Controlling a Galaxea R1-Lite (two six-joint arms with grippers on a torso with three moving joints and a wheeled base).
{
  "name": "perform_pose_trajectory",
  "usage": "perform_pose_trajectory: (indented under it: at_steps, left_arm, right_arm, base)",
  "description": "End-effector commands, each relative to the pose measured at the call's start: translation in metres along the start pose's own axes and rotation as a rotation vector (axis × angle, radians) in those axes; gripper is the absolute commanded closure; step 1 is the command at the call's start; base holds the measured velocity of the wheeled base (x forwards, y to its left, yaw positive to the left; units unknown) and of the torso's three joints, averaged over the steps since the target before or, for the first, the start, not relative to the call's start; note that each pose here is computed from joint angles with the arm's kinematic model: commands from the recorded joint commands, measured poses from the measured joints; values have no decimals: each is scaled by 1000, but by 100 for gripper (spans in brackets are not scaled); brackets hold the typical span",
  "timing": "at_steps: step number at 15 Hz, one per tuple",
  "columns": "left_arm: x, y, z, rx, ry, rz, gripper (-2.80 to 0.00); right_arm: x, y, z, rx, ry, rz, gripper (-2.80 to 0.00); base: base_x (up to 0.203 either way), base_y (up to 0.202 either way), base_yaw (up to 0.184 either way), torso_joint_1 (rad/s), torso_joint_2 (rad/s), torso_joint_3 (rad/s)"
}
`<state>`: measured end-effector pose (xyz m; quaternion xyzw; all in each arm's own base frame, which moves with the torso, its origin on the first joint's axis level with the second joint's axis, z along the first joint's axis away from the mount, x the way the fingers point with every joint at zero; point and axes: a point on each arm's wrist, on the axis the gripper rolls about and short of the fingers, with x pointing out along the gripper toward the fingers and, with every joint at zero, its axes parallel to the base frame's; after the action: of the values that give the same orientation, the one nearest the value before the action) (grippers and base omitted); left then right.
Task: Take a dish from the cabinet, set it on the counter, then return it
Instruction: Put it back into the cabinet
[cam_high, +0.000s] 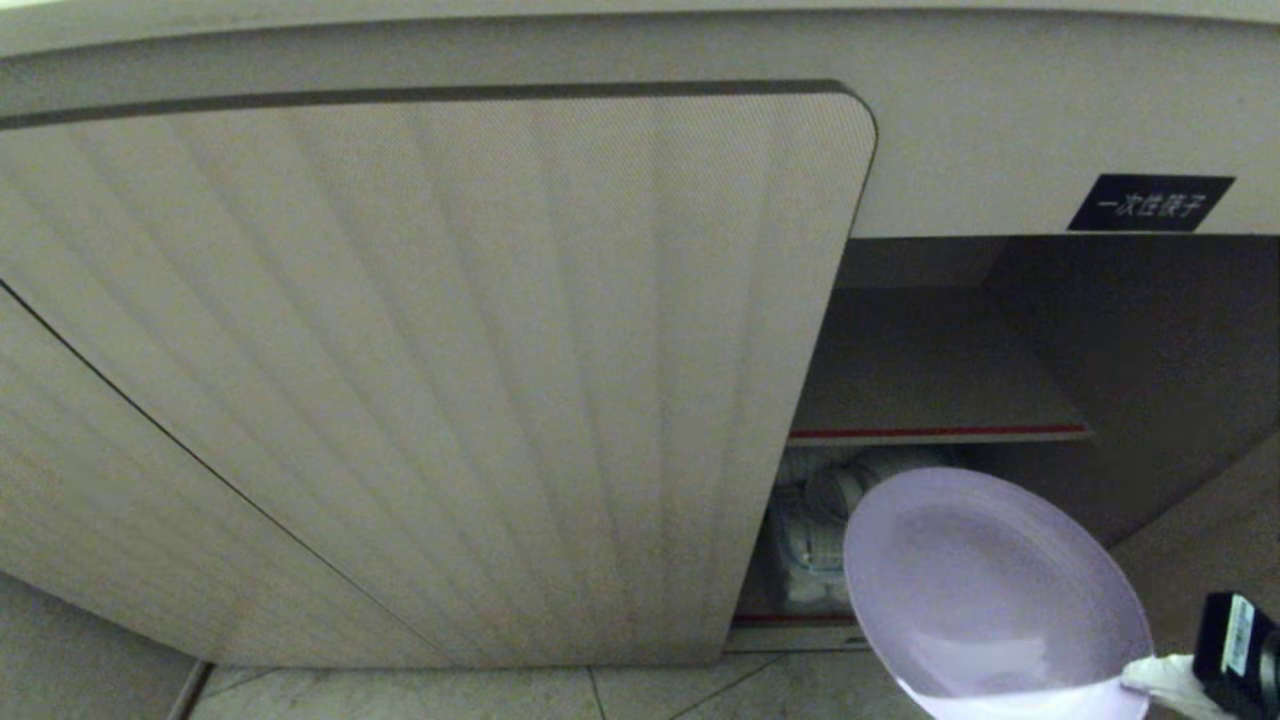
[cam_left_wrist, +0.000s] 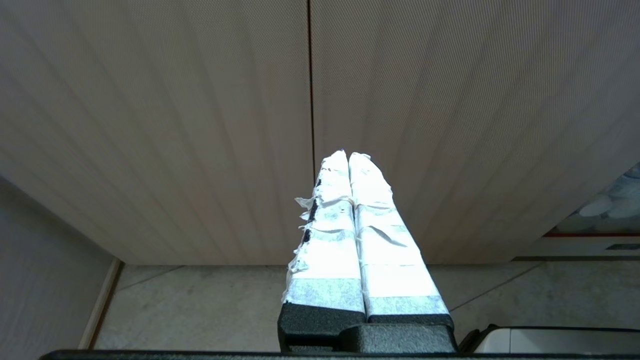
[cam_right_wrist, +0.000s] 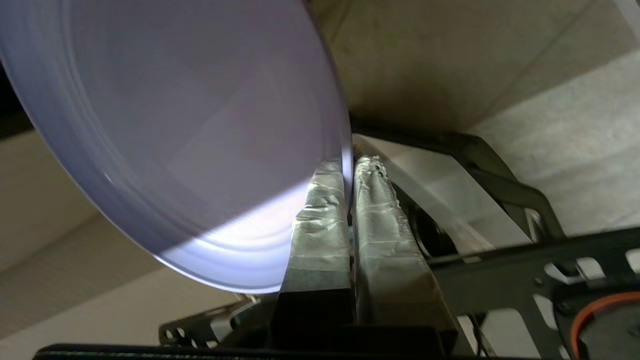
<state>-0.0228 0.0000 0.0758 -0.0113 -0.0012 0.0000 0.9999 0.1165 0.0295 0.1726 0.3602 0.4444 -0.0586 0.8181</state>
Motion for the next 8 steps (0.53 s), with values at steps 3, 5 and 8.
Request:
perform_pose_trajectory:
  at_steps: [3, 5, 8]
  left_arm:
    - [0, 0, 0, 0, -1, 0, 0]
    - [0, 0, 0, 0, -1, 0, 0]
    - [0, 0, 0, 0, -1, 0, 0]
  right_arm:
    - [10, 6, 7, 51, 3, -10, 0]
    - [16, 10, 11, 80, 3, -13, 0]
    - [31, 14, 17, 88, -41, -60, 0]
  base:
    - [0, 0, 0, 0, 0, 0]
    - [0, 0, 0, 0, 0, 0]
    - [0, 0, 0, 0, 0, 0]
